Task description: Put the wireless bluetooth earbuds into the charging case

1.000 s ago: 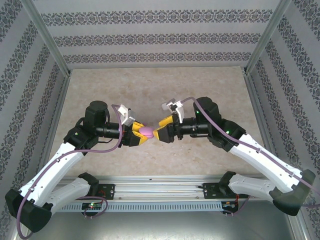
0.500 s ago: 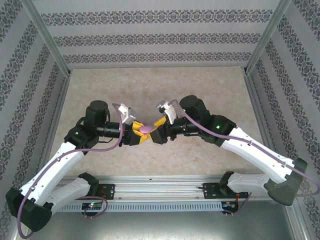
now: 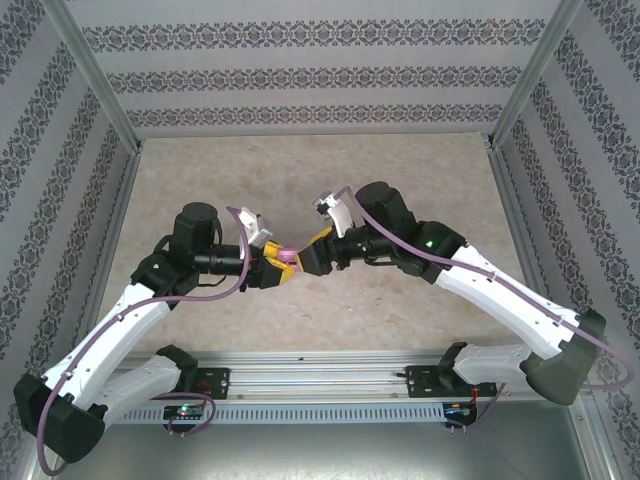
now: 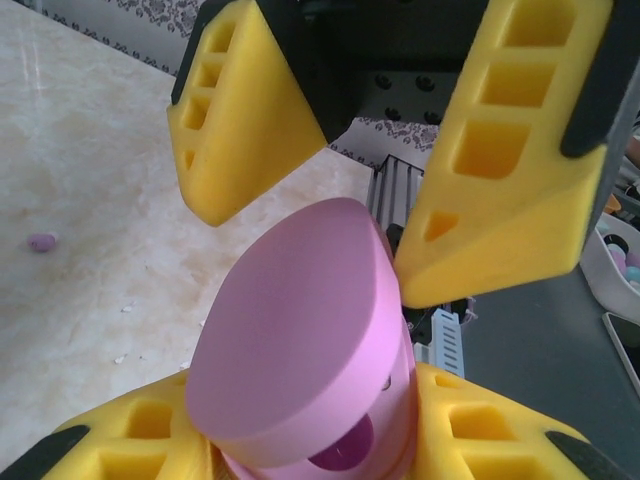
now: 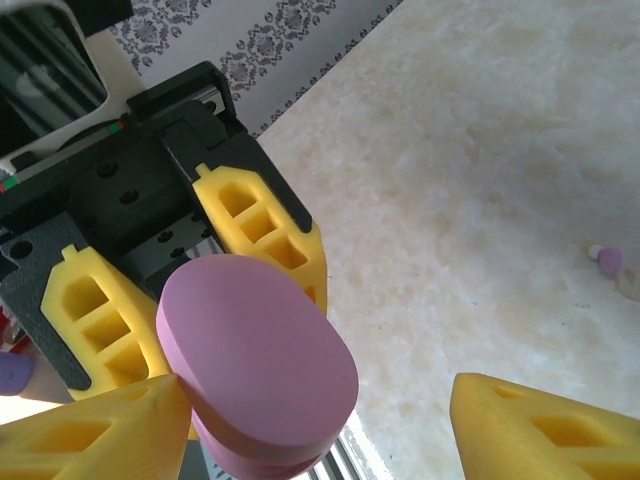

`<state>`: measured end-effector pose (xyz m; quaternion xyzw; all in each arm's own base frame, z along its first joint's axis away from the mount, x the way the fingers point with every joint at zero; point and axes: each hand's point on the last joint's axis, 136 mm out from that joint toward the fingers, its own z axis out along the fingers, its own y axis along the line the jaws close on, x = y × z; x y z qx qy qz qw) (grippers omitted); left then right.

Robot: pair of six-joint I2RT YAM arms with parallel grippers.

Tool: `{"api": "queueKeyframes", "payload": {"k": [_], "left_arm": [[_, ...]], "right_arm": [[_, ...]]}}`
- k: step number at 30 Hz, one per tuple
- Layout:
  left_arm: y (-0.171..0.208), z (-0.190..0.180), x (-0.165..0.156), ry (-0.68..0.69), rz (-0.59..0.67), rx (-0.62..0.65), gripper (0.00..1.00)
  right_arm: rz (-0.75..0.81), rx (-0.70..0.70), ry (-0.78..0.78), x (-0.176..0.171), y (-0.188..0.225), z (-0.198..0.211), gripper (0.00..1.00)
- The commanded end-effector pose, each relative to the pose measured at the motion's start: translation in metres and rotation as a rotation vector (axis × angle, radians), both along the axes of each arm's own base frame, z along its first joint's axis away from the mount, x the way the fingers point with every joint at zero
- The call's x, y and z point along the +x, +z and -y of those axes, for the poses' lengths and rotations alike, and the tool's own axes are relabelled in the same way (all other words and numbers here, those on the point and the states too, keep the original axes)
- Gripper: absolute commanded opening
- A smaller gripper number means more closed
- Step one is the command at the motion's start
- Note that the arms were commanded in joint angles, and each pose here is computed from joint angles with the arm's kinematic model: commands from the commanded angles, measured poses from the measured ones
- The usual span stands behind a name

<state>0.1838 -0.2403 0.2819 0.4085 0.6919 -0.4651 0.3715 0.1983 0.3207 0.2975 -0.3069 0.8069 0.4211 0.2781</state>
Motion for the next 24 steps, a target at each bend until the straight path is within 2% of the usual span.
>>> {"api": "queueKeyframes", "payload": {"k": [1, 6, 13, 24], "left_arm": [[0.021, 0.006, -0.025, -0.137, 0.054, -0.083, 0.0], [0.02, 0.006, -0.023, -0.134, 0.059, -0.084, 0.0], [0.014, 0.006, -0.019, -0.115, 0.054, -0.073, 0.0], [0.004, 0.008, -0.007, -0.09, 0.047, -0.081, 0.0]], "right_arm": [[0.0, -0.03, -0.187, 0.041, -0.009, 0.014, 0.68], [-0.04, -0.026, -0.238, 0.052, -0.016, 0.02, 0.68], [-0.065, 0.001, -0.214, 0.048, -0.016, 0.017, 0.68], [-0.068, 0.104, -0.129, 0.029, 0.012, 0.011, 0.71]]}}
